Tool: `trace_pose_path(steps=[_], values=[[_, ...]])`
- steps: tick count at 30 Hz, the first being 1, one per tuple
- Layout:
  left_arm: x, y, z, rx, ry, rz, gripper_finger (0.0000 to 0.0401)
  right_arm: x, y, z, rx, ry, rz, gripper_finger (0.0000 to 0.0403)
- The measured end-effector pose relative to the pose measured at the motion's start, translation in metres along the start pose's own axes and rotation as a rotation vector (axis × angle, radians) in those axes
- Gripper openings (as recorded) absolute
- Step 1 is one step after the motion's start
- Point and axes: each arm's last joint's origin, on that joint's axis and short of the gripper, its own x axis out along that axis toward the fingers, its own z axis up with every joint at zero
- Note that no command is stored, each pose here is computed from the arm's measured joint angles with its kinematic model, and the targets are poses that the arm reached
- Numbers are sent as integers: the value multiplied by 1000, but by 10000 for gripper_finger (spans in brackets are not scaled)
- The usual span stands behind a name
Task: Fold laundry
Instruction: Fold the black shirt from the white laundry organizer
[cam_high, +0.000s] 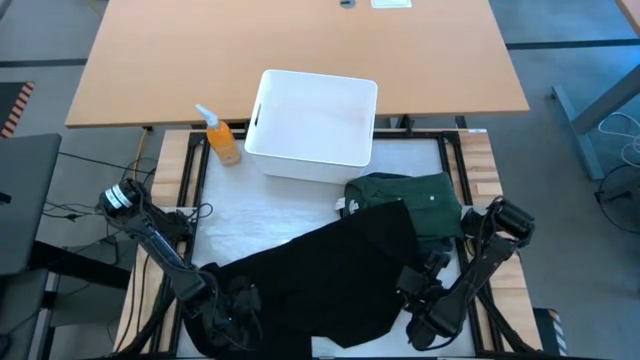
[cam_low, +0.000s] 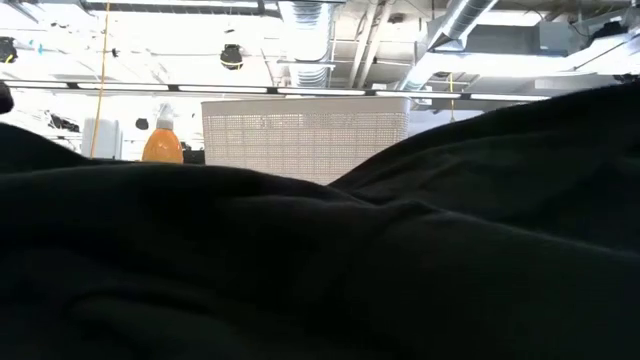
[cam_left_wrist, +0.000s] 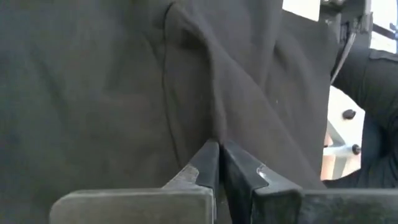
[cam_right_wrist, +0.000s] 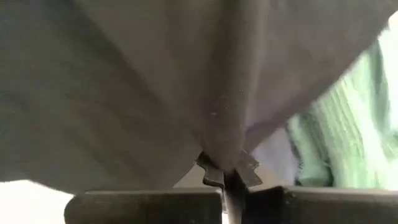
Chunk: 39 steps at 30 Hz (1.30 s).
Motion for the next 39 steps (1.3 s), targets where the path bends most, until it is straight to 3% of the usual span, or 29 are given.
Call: trace_pose_path(steps=[4, 8, 13, 19, 22, 27, 34, 39], values=[[-3, -5, 10, 34, -7, -24, 0, -20, -2, 12, -28, -17, 82, 14], [-31, -16, 35, 96, 18, 8, 0, -40, -6, 30, -45, -30, 169, 14], [-104, -30, 76, 221, 77, 225, 0, -60, -18, 62, -112, -36, 272, 14], [-200, -24, 124, 255, -7, 429, 0, -54, -45, 110, -293, -78, 286, 14], [-222, -18, 142, 297, -86, 372, 0, -44, -74, 134, -314, -118, 236, 14], [-231, 8, 161, 302, -60, 429, 0, -27, -145, 161, -326, -150, 171, 14], [-234, 42, 187, 419, 20, 479, 0, -3, -246, 169, -285, -121, 98, 14], [-252, 77, 202, 451, 26, 554, 0, 17, -284, 176, -220, -83, 50, 14]])
